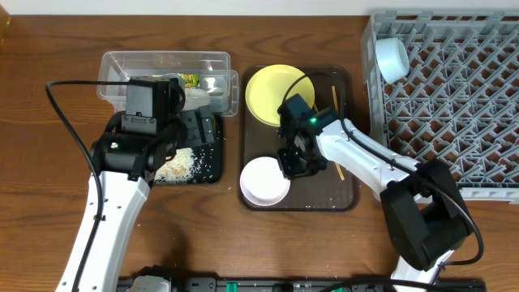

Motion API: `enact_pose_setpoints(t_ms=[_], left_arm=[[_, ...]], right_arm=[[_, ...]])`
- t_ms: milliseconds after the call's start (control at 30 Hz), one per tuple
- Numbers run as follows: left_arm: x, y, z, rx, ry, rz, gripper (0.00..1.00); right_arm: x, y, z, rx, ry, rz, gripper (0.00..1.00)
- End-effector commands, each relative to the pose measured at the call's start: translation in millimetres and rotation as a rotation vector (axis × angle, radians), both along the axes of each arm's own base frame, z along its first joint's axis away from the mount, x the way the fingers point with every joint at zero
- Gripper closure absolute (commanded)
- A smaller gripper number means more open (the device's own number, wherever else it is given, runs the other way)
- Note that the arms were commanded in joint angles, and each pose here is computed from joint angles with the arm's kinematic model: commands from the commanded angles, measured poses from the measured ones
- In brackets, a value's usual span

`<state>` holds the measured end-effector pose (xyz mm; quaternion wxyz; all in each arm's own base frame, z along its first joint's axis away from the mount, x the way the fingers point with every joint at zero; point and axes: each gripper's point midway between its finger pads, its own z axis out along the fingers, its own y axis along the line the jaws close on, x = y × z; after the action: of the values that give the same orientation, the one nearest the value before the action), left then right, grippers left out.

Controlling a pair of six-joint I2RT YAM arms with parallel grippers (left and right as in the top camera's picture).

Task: Sort waste into correct bins and load items into the dishwasher rack
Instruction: 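Grasp white bowl with right gripper and place it in dish rack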

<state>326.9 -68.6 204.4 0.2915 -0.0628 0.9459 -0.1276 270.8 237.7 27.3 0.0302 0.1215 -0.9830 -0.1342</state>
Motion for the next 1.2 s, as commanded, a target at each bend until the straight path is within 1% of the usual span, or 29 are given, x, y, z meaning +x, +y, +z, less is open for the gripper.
enact_pose_setpoints(t_ms=[0,33,167,300,433,533,633,767,867,1000,1067,1167], left_arm=[[2.0,2.6,1.0,0.012,-0.003,0.002,0.07],[2.0,2.6,1.0,0.012,-0.003,0.002,0.07],[2.0,2.6,1.0,0.012,-0.003,0.002,0.07],[2.0,2.6,1.0,0.012,-0.003,0.002,0.07],[2.0,2.6,1.0,0.012,-0.003,0.002,0.07],[2.0,2.6,1.0,0.012,-0.003,0.002,0.07],[2.0,2.6,1.0,0.012,-0.003,0.002,0.07],[2.0,2.6,1.0,0.012,-0.003,0.002,0.07],[2.0,2.6,1.0,0.012,-0.003,0.002,0.07],[2.0,2.6,1.0,0.012,-0.003,0.002,0.07],[2.0,2.6,1.0,0.012,-0.003,0.002,0.07],[2.0,2.6,1.0,0.012,-0.003,0.002,0.07]], right_arm=[[-13.7,6.0,-4.8,0.005,0.046,-0.007,0.91],[-16.1,4.3,-6.0,-0.001,0.056,-0.014,0.99],[-16.0,1.0,-5.1,-0.015,0.057,-0.026,0.99],[-0.5,-9.5,14.2,-0.024,-0.004,-0.071,0.99],[27.2,-49.2,64.9,-0.070,-0.150,-0.183,0.99],[44.1,-104.9,113.1,-0.147,-0.287,-0.361,0.99],[46.3,-159.7,155.3,-0.211,-0.410,-0.504,0.99],[35.3,-236.0,203.3,-0.334,-0.576,-0.754,0.99],[22.8,-275.1,229.2,-0.432,-0.676,-0.865,0.99],[13.3,-314.8,252.6,-0.629,-0.791,-1.002,0.99],[13.6,-331.3,261.7,-0.743,-0.846,-1.060,0.99],[22.6,-343.0,266.4,-0.860,-0.889,-1.072,0.99]])
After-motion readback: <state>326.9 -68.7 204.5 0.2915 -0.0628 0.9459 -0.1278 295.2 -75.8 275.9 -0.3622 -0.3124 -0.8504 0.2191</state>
